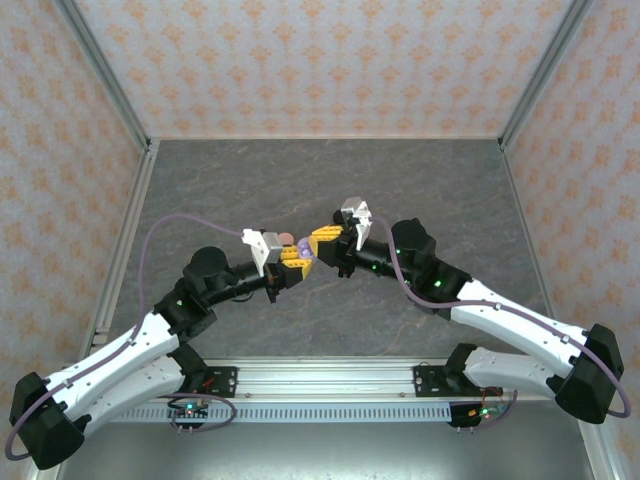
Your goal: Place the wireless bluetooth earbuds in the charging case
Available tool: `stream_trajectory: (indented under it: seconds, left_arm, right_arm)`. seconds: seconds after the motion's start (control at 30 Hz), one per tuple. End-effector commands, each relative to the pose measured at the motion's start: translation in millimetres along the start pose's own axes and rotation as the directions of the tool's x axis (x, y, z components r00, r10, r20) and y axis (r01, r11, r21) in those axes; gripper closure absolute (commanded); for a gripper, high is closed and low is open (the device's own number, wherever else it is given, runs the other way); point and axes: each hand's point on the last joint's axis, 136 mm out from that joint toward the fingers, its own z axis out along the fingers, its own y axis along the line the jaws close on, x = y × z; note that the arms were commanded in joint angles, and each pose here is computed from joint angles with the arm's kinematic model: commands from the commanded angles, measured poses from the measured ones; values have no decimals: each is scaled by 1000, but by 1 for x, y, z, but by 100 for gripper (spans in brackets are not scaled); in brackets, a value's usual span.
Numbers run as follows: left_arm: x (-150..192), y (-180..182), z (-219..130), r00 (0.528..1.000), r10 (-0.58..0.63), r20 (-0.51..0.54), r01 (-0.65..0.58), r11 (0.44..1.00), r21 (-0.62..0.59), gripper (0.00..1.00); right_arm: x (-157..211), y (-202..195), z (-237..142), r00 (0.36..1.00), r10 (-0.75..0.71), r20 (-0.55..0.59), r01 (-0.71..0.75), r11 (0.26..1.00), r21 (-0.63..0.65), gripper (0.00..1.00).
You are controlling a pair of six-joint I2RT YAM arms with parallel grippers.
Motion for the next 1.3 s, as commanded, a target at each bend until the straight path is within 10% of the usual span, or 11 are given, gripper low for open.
stream_trajectory:
  seconds: [0.0,0.73,1.27]
  left_arm:
    - [-35,-7,-3,993,24,118,-25,1000,12,100]
    - [-35,-8,-2,993,26,118,-28,999,16,100]
    - [-30,-6,1,994,33,101,-34,999,11,100]
  right_arm:
    - [-4,7,-5,1000,1,26,0,1000,-29,84]
    - [8,0,-3,999,43,-12,-43,999,0,83]
    - [-29,7,-11,998,58,40,-58,998,-10,46]
